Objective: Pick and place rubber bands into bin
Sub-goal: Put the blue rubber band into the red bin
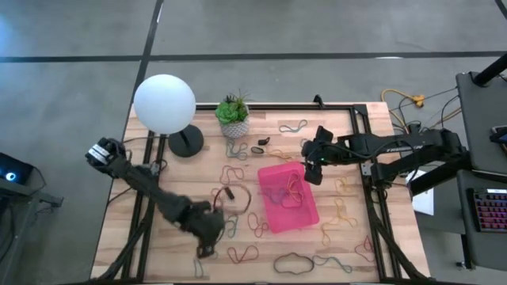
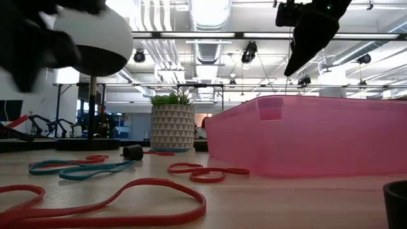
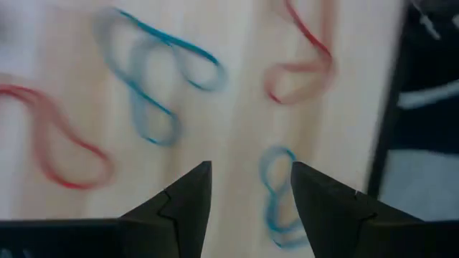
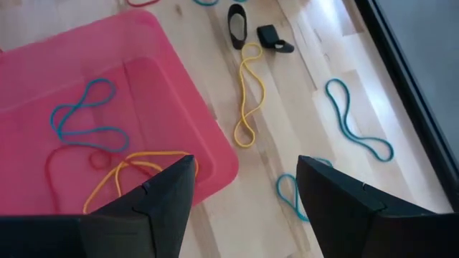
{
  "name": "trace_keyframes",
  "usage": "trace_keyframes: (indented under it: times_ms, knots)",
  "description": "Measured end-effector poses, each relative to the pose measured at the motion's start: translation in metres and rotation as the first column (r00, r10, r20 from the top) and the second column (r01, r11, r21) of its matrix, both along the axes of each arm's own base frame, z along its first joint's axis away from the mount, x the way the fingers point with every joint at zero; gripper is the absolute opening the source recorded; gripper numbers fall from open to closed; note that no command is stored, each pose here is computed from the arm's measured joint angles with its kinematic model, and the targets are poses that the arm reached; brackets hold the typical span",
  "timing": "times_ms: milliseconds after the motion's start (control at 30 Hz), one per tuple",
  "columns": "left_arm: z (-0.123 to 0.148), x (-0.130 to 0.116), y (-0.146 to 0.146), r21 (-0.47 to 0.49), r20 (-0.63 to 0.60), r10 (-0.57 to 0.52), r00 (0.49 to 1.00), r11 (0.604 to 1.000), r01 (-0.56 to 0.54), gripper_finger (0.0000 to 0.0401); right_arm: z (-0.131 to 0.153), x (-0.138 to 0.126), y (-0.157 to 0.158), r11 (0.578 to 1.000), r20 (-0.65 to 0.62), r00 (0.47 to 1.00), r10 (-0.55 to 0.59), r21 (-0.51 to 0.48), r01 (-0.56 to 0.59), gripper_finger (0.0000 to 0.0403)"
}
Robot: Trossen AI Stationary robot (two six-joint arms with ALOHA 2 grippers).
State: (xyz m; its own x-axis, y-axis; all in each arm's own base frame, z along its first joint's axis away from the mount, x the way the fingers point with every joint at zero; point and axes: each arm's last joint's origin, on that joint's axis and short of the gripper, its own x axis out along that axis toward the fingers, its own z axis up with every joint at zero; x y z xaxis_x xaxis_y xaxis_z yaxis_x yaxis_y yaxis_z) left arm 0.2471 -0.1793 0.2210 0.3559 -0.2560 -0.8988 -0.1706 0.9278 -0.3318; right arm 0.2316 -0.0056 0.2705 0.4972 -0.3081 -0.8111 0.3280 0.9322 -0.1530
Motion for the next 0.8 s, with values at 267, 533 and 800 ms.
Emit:
trace_keyframes:
  times_ms: [267, 533, 800]
  knots:
    - [-0.017, -0.021, -0.042, -0.065, -0.081, 0.085, 0.993, 0.994, -0.090, 0.0176, 0.001, 0.010, 0.000, 0.999, 0.065, 0.997, 0.033, -0.016, -0.032, 0.0231]
    - [-0.044, -0.025, -0.069, -0.096, -0.164, 0.202, 0.966, 0.971, -0.219, 0.0176, 0.000, 0.013, 0.000, 0.999, 0.078, 0.996, 0.035, -0.016, -0.033, 0.0231]
    - [-0.063, -0.026, -0.074, -0.039, -0.239, 0.304, 0.922, 0.946, -0.322, 0.0176, 0.001, 0.014, 0.000, 0.999, 0.082, 0.996, 0.034, -0.016, -0.033, 0.0231]
